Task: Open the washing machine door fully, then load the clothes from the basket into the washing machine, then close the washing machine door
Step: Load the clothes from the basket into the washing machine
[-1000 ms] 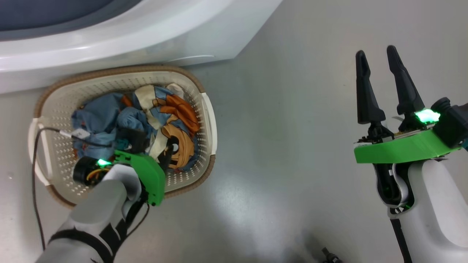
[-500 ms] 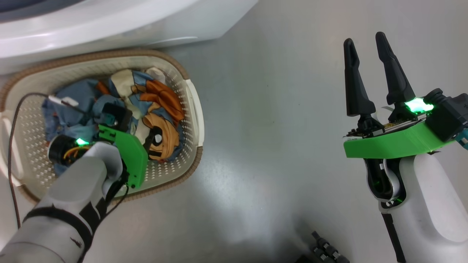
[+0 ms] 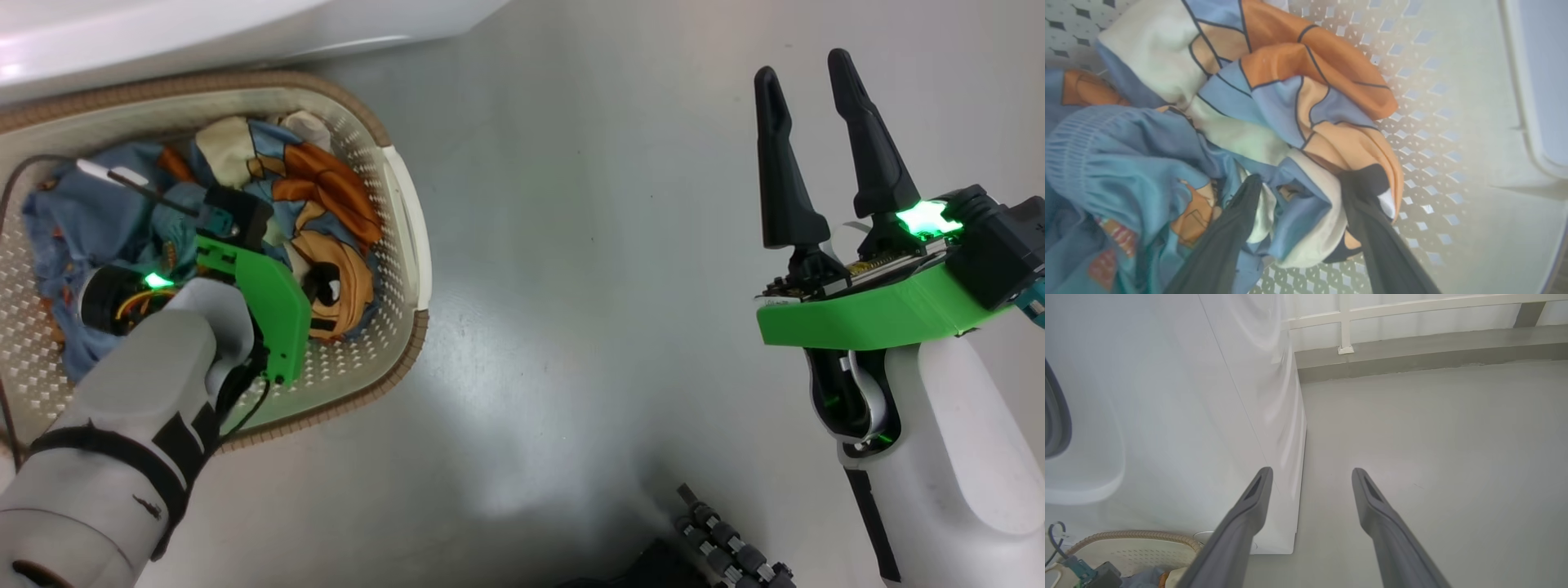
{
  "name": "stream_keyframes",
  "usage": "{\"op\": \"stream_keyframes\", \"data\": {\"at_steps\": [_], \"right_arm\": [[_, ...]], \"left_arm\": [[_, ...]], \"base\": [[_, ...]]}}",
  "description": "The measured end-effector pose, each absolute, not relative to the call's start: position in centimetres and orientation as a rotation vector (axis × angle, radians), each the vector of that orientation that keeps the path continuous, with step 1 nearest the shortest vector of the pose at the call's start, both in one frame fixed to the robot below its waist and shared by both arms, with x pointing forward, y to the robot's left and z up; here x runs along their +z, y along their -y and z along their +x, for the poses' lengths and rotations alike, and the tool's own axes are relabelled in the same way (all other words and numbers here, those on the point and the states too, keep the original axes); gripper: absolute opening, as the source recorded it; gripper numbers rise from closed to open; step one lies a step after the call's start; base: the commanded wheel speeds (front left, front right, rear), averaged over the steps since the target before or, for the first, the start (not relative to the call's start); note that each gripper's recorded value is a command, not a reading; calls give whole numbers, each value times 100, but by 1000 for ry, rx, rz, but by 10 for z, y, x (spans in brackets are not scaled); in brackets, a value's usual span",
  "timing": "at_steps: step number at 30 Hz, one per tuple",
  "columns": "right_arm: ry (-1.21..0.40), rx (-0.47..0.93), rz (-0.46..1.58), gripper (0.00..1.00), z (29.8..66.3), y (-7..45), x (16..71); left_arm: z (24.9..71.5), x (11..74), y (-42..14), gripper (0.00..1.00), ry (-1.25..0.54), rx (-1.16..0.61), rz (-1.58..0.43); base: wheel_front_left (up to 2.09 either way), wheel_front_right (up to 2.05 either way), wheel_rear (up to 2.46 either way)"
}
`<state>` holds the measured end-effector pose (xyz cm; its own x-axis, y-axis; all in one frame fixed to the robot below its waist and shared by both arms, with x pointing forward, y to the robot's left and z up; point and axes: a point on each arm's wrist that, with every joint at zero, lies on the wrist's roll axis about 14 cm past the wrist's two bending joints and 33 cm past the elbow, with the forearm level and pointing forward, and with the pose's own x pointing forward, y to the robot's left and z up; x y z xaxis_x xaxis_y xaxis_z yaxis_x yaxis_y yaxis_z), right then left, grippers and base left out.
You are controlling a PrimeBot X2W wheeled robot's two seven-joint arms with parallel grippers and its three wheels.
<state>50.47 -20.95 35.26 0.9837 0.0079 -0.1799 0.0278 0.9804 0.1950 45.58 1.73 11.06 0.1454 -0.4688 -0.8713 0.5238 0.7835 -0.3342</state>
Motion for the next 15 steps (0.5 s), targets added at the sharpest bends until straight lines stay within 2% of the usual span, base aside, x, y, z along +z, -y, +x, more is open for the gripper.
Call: {"op": "stream_keyframes", "data": {"at_steps": [15], "right_arm": [[-178, -5, 201, 100, 509, 209, 350]], "left_arm": [[441, 111, 10, 100, -1268, -786, -48]], "base": [[0, 0, 0]]}}
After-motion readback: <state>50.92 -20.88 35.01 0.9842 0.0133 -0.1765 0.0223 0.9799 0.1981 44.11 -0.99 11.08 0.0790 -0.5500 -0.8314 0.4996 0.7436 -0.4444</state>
